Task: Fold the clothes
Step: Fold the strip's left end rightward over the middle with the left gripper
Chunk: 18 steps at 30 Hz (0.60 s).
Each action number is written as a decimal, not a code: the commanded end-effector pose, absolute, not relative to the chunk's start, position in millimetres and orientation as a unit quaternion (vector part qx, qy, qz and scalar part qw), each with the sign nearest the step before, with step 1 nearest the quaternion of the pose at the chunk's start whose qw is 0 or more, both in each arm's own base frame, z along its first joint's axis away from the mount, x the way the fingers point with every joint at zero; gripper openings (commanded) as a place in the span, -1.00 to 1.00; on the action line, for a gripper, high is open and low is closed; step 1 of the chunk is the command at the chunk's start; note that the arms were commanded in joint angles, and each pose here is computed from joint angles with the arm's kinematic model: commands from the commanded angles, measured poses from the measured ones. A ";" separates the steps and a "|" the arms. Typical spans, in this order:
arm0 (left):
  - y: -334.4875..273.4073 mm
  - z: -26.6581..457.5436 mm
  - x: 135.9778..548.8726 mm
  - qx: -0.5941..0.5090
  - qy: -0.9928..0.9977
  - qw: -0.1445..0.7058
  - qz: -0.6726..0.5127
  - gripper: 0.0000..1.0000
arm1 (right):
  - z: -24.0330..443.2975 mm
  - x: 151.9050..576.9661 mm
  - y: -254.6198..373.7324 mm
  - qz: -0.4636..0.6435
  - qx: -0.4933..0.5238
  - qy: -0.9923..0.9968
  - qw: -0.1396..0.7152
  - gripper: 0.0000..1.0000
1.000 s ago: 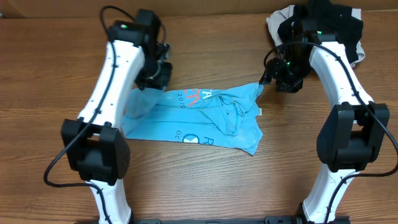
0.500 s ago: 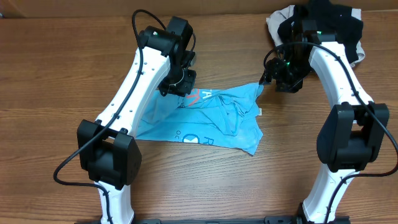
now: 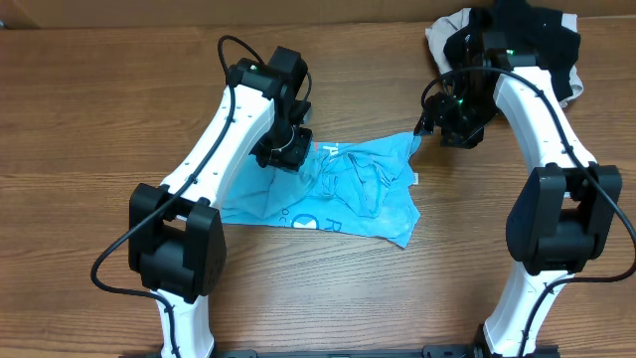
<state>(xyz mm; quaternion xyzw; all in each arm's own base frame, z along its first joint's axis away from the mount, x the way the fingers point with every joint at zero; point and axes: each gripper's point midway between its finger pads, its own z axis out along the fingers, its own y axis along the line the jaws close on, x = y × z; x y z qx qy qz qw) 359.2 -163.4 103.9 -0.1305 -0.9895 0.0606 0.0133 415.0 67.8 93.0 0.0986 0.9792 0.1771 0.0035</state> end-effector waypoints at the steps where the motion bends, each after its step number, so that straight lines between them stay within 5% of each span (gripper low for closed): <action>1: -152.0 105.9 360.7 -0.129 -0.991 0.007 0.026 -0.30 | 100.3 415.6 65.9 0.174 0.095 0.980 0.014 0.28; 8: -140.1 103.5 367.3 -0.157 -0.988 -0.005 -0.011 -0.17 | 100.4 416.3 65.9 0.174 0.095 0.980 0.016 0.33; 9: -143.1 102.1 367.6 -0.163 -0.987 -0.006 -0.002 -0.03 | 100.3 416.3 65.8 0.174 0.095 0.980 0.016 0.34; 11: -154.3 92.8 364.8 -0.182 -0.983 -0.004 0.031 0.68 | 100.3 416.1 65.8 0.174 0.095 0.980 0.015 0.34; 12: -157.7 88.3 362.3 -0.190 -0.981 0.001 0.044 0.79 | 100.3 416.0 65.8 0.174 0.094 0.980 0.016 0.35; 18: -166.9 64.1 343.2 -0.225 -0.970 0.029 0.089 0.81 | 100.3 416.1 65.8 0.174 0.092 0.980 0.016 0.35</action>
